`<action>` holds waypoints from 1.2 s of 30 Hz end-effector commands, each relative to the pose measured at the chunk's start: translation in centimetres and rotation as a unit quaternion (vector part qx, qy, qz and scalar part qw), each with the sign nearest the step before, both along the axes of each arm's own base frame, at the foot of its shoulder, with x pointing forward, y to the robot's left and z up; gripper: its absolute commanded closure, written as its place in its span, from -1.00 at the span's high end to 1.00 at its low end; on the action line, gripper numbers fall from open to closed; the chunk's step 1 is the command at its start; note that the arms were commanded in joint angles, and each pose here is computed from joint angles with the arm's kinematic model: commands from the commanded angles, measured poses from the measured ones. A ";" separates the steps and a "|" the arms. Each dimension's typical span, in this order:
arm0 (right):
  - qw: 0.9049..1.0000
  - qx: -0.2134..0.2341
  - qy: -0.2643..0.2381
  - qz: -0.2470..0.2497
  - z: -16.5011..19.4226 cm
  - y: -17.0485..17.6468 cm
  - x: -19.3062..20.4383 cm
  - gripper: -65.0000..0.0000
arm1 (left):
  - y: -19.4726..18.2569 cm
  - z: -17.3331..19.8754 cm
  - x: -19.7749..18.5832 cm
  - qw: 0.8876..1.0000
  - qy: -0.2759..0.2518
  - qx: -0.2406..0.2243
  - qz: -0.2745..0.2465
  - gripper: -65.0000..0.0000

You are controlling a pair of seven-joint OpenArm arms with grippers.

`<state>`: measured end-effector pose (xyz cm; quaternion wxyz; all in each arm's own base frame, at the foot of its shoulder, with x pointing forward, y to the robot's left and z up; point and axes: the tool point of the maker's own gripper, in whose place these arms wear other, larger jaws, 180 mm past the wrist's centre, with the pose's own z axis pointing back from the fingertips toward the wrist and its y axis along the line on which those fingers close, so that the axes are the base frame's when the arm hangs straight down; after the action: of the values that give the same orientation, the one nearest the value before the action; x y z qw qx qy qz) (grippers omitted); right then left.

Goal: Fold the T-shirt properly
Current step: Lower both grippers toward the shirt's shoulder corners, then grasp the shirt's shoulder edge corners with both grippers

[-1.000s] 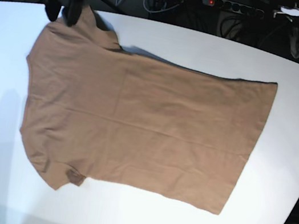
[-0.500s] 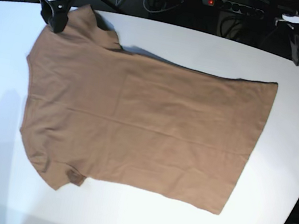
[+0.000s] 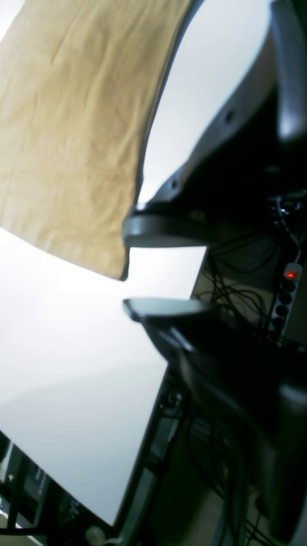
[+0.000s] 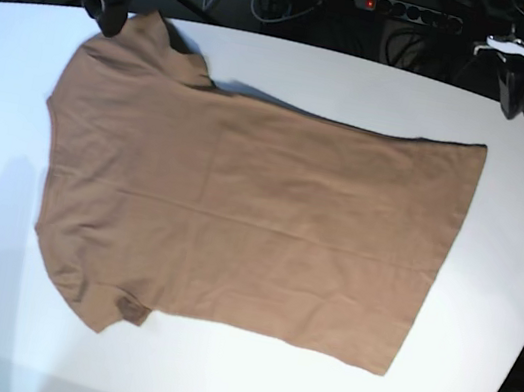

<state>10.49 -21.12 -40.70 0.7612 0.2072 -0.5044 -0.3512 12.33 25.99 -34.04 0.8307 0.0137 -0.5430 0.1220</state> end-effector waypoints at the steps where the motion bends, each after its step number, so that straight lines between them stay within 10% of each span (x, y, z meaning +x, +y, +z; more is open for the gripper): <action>1: 1.000 0.004 -0.006 -0.003 0.3 -0.3 0.2 0.27 | 0.0 1.0 0.5 1.000 -0.018 0.006 -0.005 -0.41; 16: 0.998 0.038 0.025 0.038 -1.5 2.3 1.4 0.25 | 2.7 2.0 -0.2 0.998 -0.030 0.030 0.041 -0.41; 28: 0.998 0.037 0.026 0.040 -1.5 2.3 1.4 -0.91 | 2.7 1.9 -0.2 0.998 -0.028 0.031 0.039 -0.41; 36: 0.998 0.036 0.026 0.041 -1.6 2.3 1.4 -0.96 | 2.2 0.1 3.6 1.000 0.016 0.001 0.022 -0.40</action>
<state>11.84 -18.41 -42.78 0.7852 0.2443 -0.4551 -0.3416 15.59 27.82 -35.08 0.8457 0.0244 -0.5119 0.1491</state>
